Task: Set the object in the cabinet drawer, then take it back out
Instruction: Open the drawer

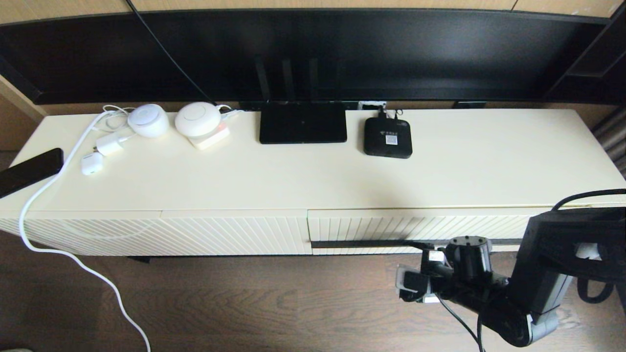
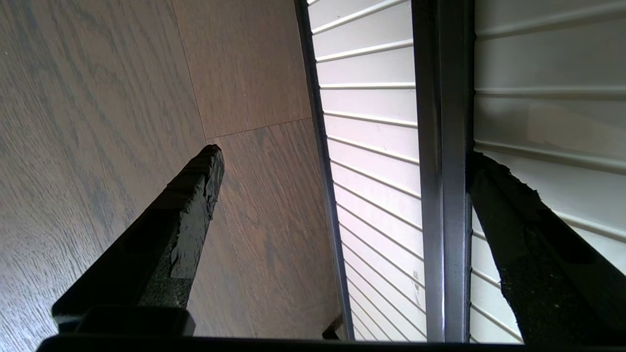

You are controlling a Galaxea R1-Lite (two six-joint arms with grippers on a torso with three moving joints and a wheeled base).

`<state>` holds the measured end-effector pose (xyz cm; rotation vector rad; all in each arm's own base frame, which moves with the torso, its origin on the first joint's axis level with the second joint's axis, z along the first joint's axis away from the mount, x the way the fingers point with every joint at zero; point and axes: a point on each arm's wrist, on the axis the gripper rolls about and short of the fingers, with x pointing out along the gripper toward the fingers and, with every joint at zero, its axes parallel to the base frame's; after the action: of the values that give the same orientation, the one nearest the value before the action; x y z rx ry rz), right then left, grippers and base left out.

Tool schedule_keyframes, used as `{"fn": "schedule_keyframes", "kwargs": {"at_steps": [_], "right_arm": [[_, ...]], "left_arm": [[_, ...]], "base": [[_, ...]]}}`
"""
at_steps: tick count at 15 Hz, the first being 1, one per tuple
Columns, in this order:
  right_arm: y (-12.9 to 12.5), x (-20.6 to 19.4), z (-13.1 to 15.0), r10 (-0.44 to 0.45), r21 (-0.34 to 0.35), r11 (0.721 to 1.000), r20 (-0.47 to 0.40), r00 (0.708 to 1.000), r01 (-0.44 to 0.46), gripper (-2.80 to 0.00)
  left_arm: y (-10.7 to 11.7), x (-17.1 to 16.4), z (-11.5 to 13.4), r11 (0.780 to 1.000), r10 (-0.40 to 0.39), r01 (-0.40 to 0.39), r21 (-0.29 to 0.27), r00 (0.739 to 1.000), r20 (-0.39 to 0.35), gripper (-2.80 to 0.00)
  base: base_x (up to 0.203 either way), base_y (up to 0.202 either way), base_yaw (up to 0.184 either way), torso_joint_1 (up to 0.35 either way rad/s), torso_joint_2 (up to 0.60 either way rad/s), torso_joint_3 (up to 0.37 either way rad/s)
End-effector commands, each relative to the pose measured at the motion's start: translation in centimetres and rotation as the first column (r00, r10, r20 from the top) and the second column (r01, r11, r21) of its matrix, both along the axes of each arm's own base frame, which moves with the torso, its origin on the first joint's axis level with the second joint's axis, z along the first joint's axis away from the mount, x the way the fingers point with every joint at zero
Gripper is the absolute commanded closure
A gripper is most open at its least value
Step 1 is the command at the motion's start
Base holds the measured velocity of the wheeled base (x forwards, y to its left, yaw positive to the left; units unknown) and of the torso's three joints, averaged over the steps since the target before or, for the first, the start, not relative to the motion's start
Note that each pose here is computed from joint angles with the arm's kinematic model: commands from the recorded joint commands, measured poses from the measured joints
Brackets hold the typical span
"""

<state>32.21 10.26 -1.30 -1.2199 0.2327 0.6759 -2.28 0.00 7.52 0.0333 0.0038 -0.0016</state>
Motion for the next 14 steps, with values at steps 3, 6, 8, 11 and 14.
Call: {"fn": "schedule_keyframes", "kwargs": {"at_steps": [3, 6, 8, 11, 14], "right_arm": [[-0.5, -1.7, -0.6, 0.004, -0.023, 1.0, -0.057, 0.998, -0.006, -2.8], [-0.9, -2.8, -0.5, 0.004, -0.031, 0.999, -0.084, 0.996, -0.007, -2.8], [-1.2, -4.1, -0.4, 0.008, -0.039, 0.999, -0.11, 0.994, -0.012, -2.8], [-1.2, -6.3, 0.6, 0.029, -0.045, 0.998, -0.131, 0.991, -0.035, -2.8], [-1.3, -8.1, 2.3, 0.048, -0.038, 0.998, -0.109, 0.993, -0.053, -2.8]], "left_arm": [[0.0, 0.0, 0.0, 1.0, 0.0, 0.0, 0.0, 1.0, -0.001, 0.0], [0.0, 0.0, 0.0, 1.0, 0.0, 0.0, 0.0, 1.0, -0.001, 0.0], [0.0, 0.0, 0.0, 1.0, 0.0, 0.0, 0.0, 1.0, -0.001, 0.0], [0.0, 0.0, 0.0, 1.0, 0.0, 0.0, 0.0, 1.0, 0.0, 0.0], [0.0, 0.0, 0.0, 1.0, 0.0, 0.0, 0.0, 1.0, -0.001, 0.0]], "base": [[0.0, 0.0, 0.0, 0.0, 0.0, 0.0], [0.0, 0.0, 0.0, 0.0, 0.0, 0.0], [0.0, 0.0, 0.0, 0.0, 0.0, 0.0], [0.0, 0.0, 0.0, 0.0, 0.0, 0.0], [0.0, 0.0, 0.0, 0.0, 0.0, 0.0]]}}
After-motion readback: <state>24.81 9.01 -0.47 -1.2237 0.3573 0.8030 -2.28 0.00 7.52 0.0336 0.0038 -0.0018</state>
